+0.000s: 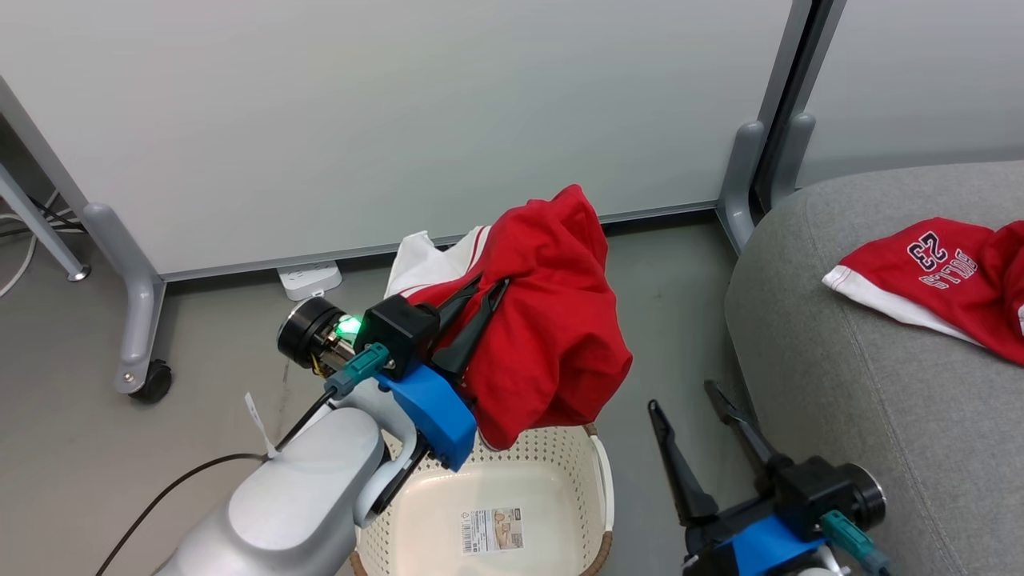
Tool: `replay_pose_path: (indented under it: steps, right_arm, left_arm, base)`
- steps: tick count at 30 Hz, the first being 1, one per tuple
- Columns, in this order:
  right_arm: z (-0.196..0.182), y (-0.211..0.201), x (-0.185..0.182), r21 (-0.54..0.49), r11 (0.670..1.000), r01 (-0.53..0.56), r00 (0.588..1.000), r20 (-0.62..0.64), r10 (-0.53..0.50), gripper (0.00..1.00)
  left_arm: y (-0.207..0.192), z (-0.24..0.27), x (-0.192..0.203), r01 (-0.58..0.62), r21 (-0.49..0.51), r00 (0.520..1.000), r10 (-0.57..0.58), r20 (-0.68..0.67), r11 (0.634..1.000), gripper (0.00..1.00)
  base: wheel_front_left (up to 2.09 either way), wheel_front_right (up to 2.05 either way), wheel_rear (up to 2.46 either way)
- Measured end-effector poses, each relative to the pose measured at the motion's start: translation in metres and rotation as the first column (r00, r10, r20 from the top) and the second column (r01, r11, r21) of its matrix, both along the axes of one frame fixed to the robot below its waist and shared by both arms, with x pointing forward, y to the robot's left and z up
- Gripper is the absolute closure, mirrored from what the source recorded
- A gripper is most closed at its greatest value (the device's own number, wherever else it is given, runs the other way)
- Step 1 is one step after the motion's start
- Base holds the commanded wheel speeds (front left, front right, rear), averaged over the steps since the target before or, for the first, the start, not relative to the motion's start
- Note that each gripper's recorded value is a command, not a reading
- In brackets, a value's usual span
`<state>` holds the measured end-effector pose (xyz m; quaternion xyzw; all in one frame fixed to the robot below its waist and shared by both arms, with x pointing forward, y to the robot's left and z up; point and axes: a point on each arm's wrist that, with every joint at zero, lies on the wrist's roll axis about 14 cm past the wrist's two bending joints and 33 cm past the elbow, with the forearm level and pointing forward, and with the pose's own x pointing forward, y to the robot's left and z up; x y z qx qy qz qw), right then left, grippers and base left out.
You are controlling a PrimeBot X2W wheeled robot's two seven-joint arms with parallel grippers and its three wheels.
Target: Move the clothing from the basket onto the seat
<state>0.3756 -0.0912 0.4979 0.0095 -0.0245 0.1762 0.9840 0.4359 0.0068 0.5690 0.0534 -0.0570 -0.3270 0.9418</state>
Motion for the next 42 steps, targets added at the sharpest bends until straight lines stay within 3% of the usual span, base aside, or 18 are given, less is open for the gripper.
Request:
replay_pose_path:
  steps: [11,29,30,31,42]
  right_arm:
    - [0.013,0.044,0.015,-0.036,0.988,-0.152,0.987,0.041,0.153,0.00]
    - [0.001,0.058,0.049,-0.113,0.975,-0.193,0.981,-0.013,0.193,0.02]
    - [0.000,0.058,0.049,-0.113,0.974,-0.194,0.981,-0.019,0.193,0.87]
    - [-0.001,0.059,0.050,-0.115,0.974,-0.195,0.981,-0.023,0.194,1.00]
    - [-0.002,0.060,0.049,-0.104,0.975,-0.195,0.981,-0.032,0.192,1.00]
  left_arm:
    - [-0.002,-0.005,0.001,0.000,-0.006,1.000,0.000,-0.015,1.000,1.00]
    - [-0.012,-0.008,0.005,0.023,-0.015,1.000,-0.023,-0.020,1.000,1.00]
    - [-0.012,-0.008,0.005,0.023,-0.014,1.000,-0.023,-0.021,1.000,1.00]
    - [-0.012,-0.008,0.005,0.023,-0.015,1.000,-0.024,-0.020,1.000,1.00]
    - [-0.015,-0.010,0.004,0.029,-0.010,0.999,-0.029,-0.021,1.000,1.00]
  base:
    - [0.00,0.00,0.00]
    - [0.00,0.00,0.00]
    - [0.00,0.00,0.00]
    - [0.00,0.00,0.00]
    - [0.00,0.00,0.00]
